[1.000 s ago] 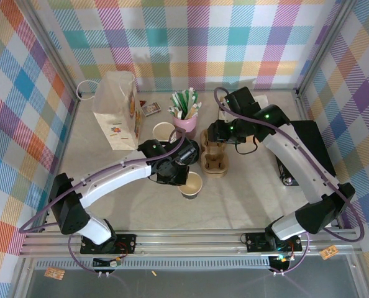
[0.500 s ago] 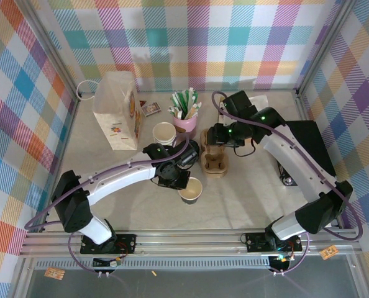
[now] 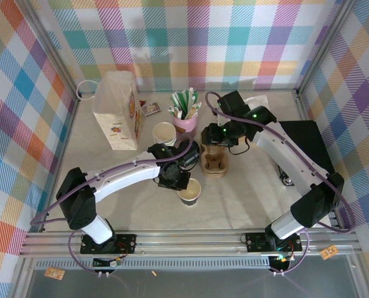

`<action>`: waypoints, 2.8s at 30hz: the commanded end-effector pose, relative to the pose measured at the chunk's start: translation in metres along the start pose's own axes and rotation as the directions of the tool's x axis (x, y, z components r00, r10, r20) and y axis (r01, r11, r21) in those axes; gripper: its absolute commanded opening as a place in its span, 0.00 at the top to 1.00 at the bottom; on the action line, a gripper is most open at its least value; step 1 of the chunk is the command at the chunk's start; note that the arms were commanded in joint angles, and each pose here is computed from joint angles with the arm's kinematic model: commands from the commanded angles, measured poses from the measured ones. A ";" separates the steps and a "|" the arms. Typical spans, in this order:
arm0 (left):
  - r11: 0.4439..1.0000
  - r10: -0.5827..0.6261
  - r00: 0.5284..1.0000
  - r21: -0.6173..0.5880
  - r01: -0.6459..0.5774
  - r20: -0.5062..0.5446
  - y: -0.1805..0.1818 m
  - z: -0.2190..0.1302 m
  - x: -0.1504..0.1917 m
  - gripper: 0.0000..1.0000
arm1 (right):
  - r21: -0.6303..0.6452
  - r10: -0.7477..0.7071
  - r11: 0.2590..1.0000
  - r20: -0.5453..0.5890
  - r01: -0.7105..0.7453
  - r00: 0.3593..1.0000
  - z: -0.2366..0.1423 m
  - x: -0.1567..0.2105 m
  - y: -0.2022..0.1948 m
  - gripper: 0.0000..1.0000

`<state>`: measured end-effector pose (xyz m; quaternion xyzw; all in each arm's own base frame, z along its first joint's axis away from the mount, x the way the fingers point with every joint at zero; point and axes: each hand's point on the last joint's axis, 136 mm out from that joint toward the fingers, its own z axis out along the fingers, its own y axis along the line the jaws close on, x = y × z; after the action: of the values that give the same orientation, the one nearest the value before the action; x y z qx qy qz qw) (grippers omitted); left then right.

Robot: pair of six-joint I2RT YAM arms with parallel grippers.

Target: Pack the takeout coffee

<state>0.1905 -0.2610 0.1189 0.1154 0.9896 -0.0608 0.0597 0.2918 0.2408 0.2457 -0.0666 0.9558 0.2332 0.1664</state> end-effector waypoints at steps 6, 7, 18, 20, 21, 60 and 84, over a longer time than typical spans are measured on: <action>1.000 0.006 0.999 -0.010 -0.006 0.042 0.000 -0.014 -0.007 0.71 | -0.045 -0.021 0.999 0.001 0.021 1.000 -0.005 -0.004 0.013 0.51; 1.000 0.008 0.999 -0.007 -0.007 0.049 0.000 -0.016 -0.008 0.64 | -0.044 -0.022 0.999 0.001 0.022 1.000 -0.005 -0.004 0.013 0.51; 0.999 -0.010 0.972 0.039 0.001 0.234 0.003 -0.066 -0.027 0.51 | -0.016 -0.127 0.992 0.025 0.128 0.992 -0.007 -0.012 0.012 0.46; 0.999 -0.034 0.957 0.035 0.025 0.289 0.011 -0.080 -0.031 0.42 | -0.020 -0.180 0.983 0.022 0.180 0.984 -0.005 -0.014 0.014 0.42; 0.999 -0.048 0.951 0.031 0.040 0.307 0.015 -0.083 -0.032 0.41 | -0.029 -0.206 0.978 0.017 0.206 0.978 -0.003 -0.014 0.016 0.40; 0.959 -0.278 0.799 0.100 0.267 0.533 0.120 -0.107 -0.027 0.06 | -0.102 -0.553 0.832 -0.079 0.545 0.829 0.123 -0.026 0.002 0.07; 0.928 -0.371 0.864 0.162 0.335 0.339 0.101 -0.070 -0.010 0.09 | -0.078 -0.562 0.827 -0.154 0.557 0.813 0.154 -0.033 -0.010 0.10</action>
<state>0.2190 -0.1606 0.1738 -0.0729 0.9594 -0.1429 0.2322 0.3706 0.3042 0.1235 -0.3539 0.9048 0.1832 0.1501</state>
